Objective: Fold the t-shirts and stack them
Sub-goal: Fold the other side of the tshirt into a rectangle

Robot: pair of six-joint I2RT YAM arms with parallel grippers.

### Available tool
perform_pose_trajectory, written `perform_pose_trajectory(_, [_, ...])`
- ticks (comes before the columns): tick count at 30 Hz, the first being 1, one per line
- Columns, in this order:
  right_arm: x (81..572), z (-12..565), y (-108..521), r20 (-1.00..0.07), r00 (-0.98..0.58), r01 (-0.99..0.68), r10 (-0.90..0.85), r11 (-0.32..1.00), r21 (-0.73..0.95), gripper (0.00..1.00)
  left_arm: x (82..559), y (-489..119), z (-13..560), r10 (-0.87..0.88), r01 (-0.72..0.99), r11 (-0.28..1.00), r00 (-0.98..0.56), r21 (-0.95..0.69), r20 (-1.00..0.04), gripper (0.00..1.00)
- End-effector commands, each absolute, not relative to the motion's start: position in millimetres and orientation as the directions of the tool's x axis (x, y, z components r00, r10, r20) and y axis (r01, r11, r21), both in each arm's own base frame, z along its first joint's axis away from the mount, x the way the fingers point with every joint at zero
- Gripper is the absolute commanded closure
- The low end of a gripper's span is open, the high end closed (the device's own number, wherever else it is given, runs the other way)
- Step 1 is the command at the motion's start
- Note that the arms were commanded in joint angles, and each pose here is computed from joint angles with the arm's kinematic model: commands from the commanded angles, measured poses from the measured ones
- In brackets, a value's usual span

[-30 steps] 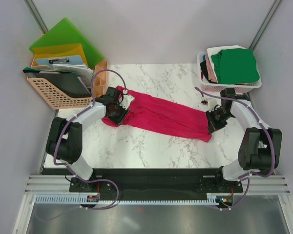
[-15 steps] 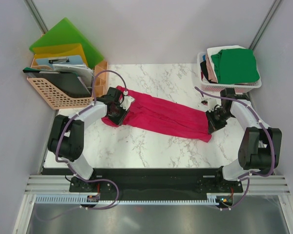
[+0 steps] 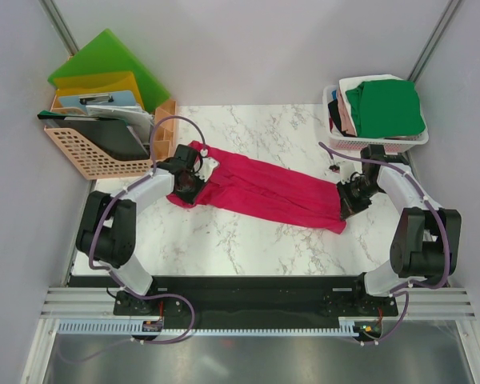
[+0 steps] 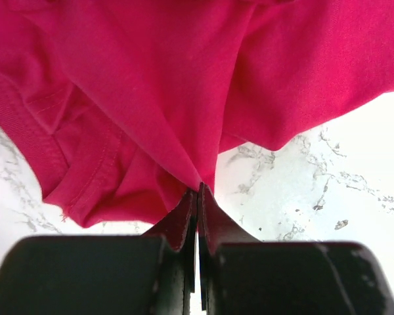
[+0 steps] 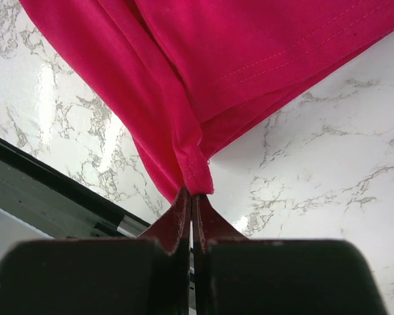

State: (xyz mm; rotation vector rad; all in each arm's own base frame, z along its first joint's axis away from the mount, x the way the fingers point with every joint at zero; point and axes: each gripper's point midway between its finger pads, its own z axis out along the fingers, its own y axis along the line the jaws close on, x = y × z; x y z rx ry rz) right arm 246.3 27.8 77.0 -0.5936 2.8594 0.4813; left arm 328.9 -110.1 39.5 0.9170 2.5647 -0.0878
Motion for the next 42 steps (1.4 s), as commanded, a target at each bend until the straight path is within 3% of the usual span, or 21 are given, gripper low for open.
perform_pose_trajectory(1, [251,79,31,-0.26,-0.893,-0.435,-0.367,0.85,0.296,1.0,348,-103,64,0.613,0.607,0.772,-0.635,0.186,-0.471,0.98])
perform_pose_trajectory(23, [246,78,32,-0.257,-0.895,-0.433,-0.365,0.85,0.299,1.0,426,-31,62,0.571,0.416,0.816,-0.687,0.402,-0.449,0.98])
perform_pose_trajectory(29, [246,76,32,-0.251,-0.895,-0.434,-0.368,0.85,0.298,1.0,445,-28,62,0.571,0.393,0.815,-0.671,0.426,-0.473,0.98])
perform_pose_trajectory(38, [252,68,33,-0.235,-0.899,-0.43,-0.369,0.846,0.316,1.0,464,-46,106,0.544,0.375,0.839,-0.605,0.395,-0.582,0.98])
perform_pose_trajectory(42, [252,66,35,-0.234,-0.902,-0.424,-0.362,0.842,0.333,1.0,469,-44,106,0.561,0.383,0.827,-0.61,0.411,-0.56,0.98])
